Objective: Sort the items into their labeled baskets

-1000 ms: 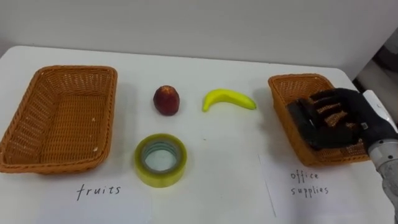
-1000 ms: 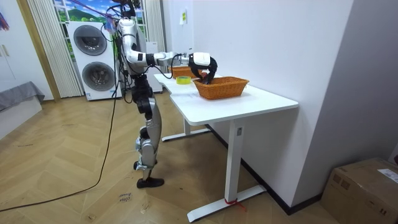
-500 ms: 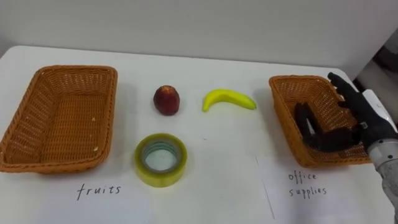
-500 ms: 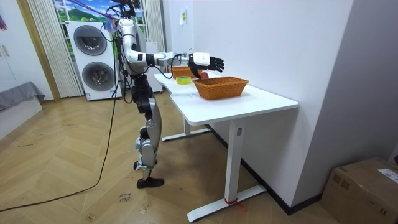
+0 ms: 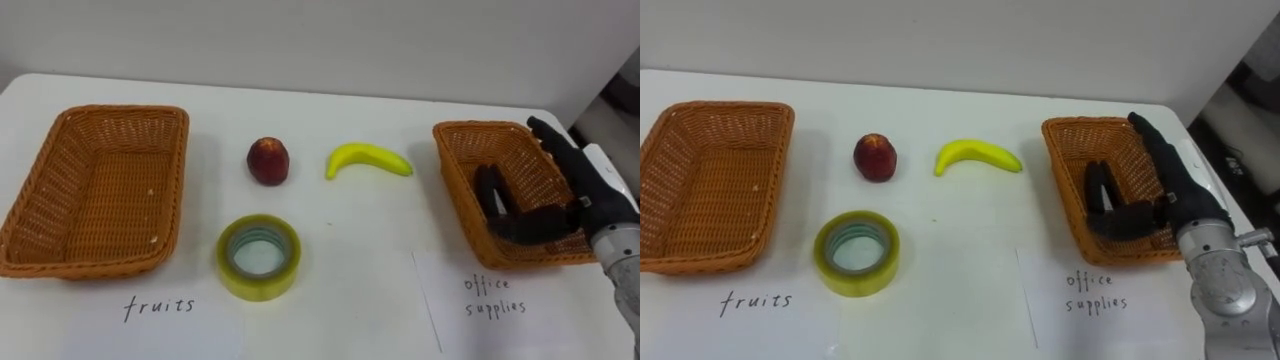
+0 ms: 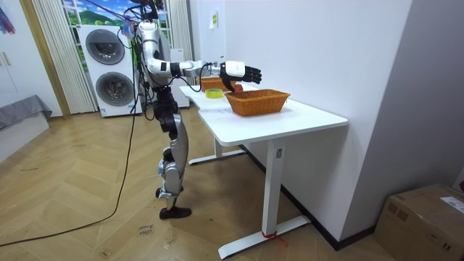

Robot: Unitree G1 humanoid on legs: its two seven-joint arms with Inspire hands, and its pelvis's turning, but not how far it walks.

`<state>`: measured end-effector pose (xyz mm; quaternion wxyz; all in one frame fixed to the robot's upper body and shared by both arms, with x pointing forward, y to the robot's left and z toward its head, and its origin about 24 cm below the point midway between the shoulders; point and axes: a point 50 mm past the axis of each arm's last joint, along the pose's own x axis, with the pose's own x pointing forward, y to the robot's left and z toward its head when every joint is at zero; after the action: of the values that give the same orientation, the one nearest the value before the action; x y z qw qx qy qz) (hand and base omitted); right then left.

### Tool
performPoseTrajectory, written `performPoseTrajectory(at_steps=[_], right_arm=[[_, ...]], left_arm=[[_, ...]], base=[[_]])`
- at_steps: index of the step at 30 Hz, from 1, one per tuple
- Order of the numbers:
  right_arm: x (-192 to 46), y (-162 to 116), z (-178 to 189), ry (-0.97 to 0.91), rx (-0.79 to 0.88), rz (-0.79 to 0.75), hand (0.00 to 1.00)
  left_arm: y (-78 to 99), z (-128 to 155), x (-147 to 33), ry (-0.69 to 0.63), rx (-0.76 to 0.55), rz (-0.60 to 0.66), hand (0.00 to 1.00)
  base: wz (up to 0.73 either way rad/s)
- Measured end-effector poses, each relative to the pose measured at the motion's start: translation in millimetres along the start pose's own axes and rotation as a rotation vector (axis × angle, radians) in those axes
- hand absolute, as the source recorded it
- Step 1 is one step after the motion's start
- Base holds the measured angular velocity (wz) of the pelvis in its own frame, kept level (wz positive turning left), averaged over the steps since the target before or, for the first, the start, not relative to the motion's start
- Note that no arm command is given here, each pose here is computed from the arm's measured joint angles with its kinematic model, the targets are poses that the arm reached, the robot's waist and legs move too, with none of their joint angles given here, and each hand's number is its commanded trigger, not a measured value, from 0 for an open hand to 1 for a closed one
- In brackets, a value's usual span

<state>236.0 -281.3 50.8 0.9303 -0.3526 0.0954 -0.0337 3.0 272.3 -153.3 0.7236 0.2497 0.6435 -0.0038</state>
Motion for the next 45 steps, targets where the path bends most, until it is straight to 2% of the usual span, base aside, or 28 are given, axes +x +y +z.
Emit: performPoseTrajectory(at_steps=[6,13,19,24,31,38,45], right_arm=[[0,0,3,-0.021,0.092,0.002,0.00],[-2,-7,25,-0.137,0.227,-0.043,0.00],[-1,-15,47,-0.254,0.258,-0.076,0.00],[2,-19,54,-0.281,0.267,-0.104,0.00],[-6,-25,77,-0.384,0.258,-0.136,0.00],[-6,-18,92,-0.440,0.260,-0.098,0.00],[-1,1,111,-0.505,0.261,0.011,0.00]], left_arm=[[-0.3,2,0.3,-0.005,0.004,0.004,0.00],[4.8,5,0.3,-0.017,-0.006,0.068,0.00],[9.9,9,0.8,-0.033,-0.012,0.104,0.00],[9.7,8,0.7,-0.029,-0.012,0.110,0.00],[9.0,8,0.4,-0.028,-0.008,0.110,0.00],[7.6,8,0.6,-0.023,-0.003,0.101,0.00],[2.4,10,0.7,-0.032,0.031,0.083,0.00]], base=[[0.00],[0.00],[0.00],[0.00],[-0.04],[-0.01],[0.05]])
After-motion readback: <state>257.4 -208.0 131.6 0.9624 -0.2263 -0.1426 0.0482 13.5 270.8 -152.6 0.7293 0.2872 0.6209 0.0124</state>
